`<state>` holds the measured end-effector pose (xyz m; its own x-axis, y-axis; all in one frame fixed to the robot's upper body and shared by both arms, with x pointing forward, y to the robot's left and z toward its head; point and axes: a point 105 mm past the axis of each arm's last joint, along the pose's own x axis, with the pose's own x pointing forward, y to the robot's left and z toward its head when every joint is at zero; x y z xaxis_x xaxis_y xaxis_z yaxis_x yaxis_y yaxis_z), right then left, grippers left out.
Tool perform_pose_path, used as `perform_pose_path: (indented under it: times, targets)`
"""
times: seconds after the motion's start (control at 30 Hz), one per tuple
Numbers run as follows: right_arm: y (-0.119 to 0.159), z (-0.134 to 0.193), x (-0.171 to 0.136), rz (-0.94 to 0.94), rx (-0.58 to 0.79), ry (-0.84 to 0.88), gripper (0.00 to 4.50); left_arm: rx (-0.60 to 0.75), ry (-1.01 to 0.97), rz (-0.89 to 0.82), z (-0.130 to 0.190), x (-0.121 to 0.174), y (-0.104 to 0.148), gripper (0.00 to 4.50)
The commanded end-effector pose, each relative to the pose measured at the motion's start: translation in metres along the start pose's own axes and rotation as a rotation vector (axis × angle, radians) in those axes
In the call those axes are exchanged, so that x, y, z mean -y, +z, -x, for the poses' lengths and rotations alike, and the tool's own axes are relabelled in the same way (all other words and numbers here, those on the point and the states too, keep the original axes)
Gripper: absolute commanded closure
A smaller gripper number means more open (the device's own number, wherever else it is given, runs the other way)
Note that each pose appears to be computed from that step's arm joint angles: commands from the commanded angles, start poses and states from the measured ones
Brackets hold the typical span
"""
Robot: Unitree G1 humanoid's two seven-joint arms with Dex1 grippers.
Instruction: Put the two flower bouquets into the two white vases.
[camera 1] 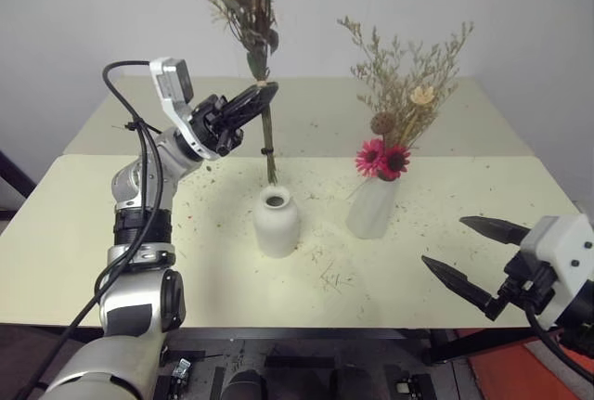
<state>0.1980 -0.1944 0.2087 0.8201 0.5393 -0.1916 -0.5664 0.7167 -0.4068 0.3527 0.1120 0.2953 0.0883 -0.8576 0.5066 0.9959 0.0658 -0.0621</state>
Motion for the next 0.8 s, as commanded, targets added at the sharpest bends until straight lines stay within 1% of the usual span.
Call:
perform_pose_path:
  times: [0.03,0.53,0.8]
  targets:
    - [0.008,0.000,-0.001,0.045,0.033,-0.002,0.00,-0.010,-0.046,-0.033,-0.005,0.009,0.004,4.37]
    - [0.006,-0.002,-0.001,0.048,0.037,-0.016,0.00,-0.055,-0.031,-0.033,-0.001,0.009,-0.013,4.37]
    - [0.009,-0.003,0.002,0.069,0.058,-0.035,0.00,-0.094,0.014,-0.027,0.011,0.001,-0.033,4.37]
